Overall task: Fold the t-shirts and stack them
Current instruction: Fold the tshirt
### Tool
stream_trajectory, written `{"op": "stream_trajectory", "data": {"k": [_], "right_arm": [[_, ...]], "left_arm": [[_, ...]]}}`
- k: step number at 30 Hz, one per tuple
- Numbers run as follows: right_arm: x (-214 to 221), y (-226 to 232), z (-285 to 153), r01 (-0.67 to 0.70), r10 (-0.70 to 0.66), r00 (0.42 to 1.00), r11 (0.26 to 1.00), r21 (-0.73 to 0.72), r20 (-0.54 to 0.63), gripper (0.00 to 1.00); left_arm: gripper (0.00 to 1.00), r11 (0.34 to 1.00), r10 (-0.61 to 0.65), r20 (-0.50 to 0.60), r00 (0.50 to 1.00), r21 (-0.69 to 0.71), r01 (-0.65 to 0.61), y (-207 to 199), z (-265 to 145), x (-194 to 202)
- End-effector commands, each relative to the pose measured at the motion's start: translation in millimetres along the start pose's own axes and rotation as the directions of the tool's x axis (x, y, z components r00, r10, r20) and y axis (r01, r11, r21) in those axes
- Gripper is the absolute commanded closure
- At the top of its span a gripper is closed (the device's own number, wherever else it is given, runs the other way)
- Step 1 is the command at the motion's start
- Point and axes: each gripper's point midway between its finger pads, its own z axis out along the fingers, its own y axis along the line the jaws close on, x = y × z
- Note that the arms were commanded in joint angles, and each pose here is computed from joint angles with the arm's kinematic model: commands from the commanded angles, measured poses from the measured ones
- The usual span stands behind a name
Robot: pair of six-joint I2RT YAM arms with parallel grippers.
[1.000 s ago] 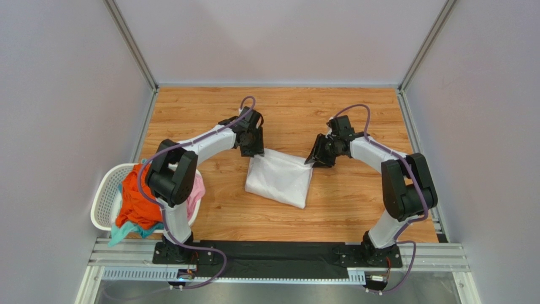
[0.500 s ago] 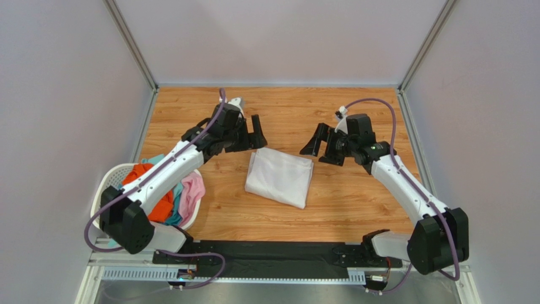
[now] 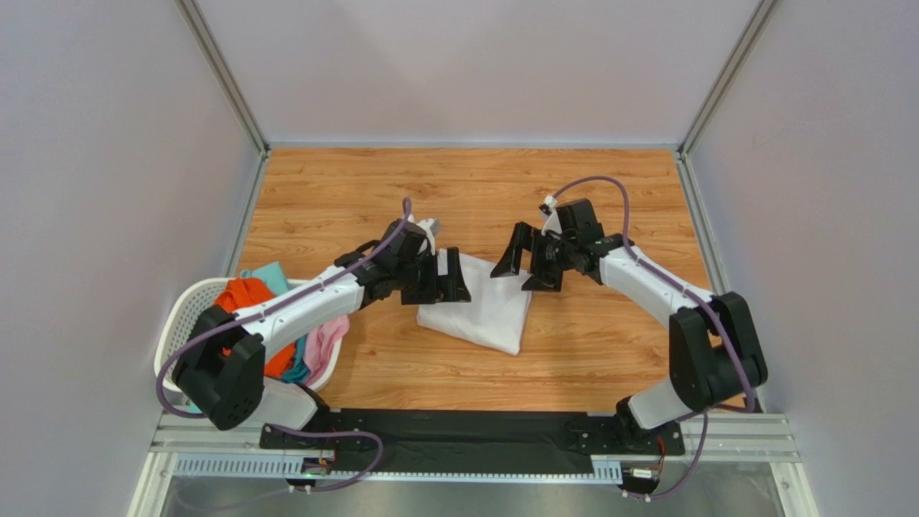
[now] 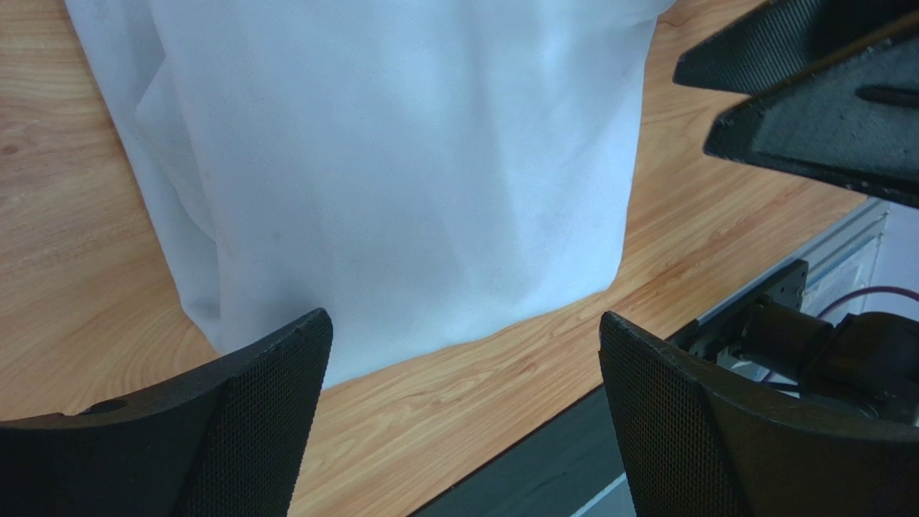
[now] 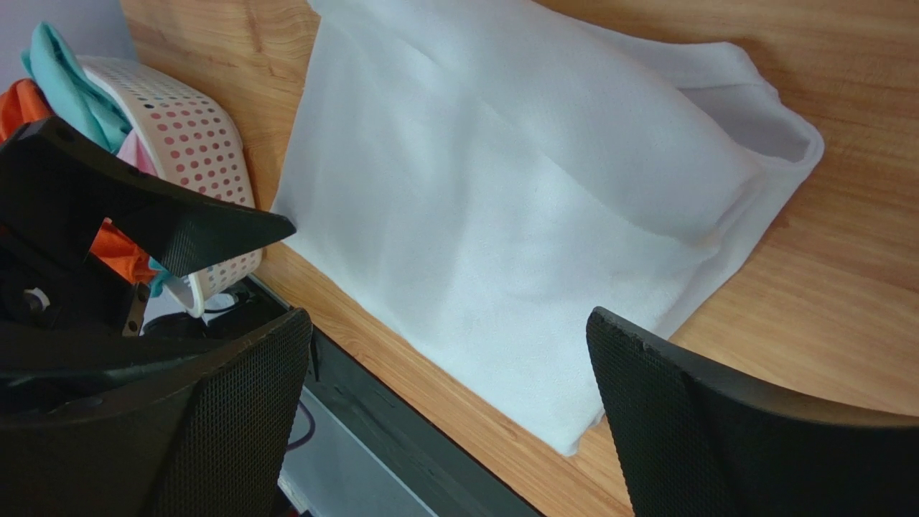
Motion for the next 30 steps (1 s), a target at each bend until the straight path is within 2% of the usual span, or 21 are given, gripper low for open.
{"op": "stream_trajectory", "data": {"k": [1, 5, 16, 20, 24, 27, 29, 30], "right_arm": [[-23.0, 9.2, 14.4, 0.051, -0.050, 0.998, 0.998, -0.038, 0.031, 0.00], [-24.7, -10.7, 37.6, 0.021, -0.021, 1.000, 1.000, 0.010, 0.000, 0.00], [-17.5, -46.1, 61.2, 0.002, 0.003, 0.999, 0.994, 0.105, -0.043, 0.00], [-20.0, -34.7, 52.7, 0.025, -0.021, 0.999, 0.996, 0.085, -0.046, 0.00], [-21.2, -0.4, 22.1, 0.088, -0.087, 0.996, 0.996, 0.029, -0.015, 0.00], [-5.5, 28.4, -1.6, 0.130, -0.130, 0.991, 0.990, -0.047, 0.012, 0.00], [23.0, 37.0, -3.4, 0.120, -0.122, 0.993, 0.988, -0.099, -0.011, 0.00], [23.0, 54.3, -11.7, 0.148, -0.144, 0.989, 0.975, -0.163, 0.040, 0.00]], "left_arm": [[0.00, 0.998, 0.026, 0.013, 1.000, 0.049, -0.027, -6.8, 7.6, -1.4], [0.00, 1.000, 0.024, -0.025, 0.999, 0.016, -0.024, 14.1, 21.5, 18.2], [0.00, 0.995, -0.042, -0.152, 0.988, -0.101, 0.026, 66.0, 45.4, 74.3], [0.00, 0.998, -0.048, -0.106, 0.993, -0.053, 0.043, 53.7, 34.6, 67.4], [0.00, 1.000, -0.020, -0.026, 0.999, -0.024, 0.020, 34.2, 11.3, 47.7], [0.00, 1.000, 0.000, 0.053, 0.999, 0.002, -0.001, 18.6, -13.6, 34.4], [0.00, 0.999, 0.004, 0.100, 0.995, 0.041, -0.008, 8.8, -29.3, 29.3], [0.00, 0.999, 0.008, 0.114, 0.993, 0.051, -0.014, 7.1, -33.6, 27.6]]}}
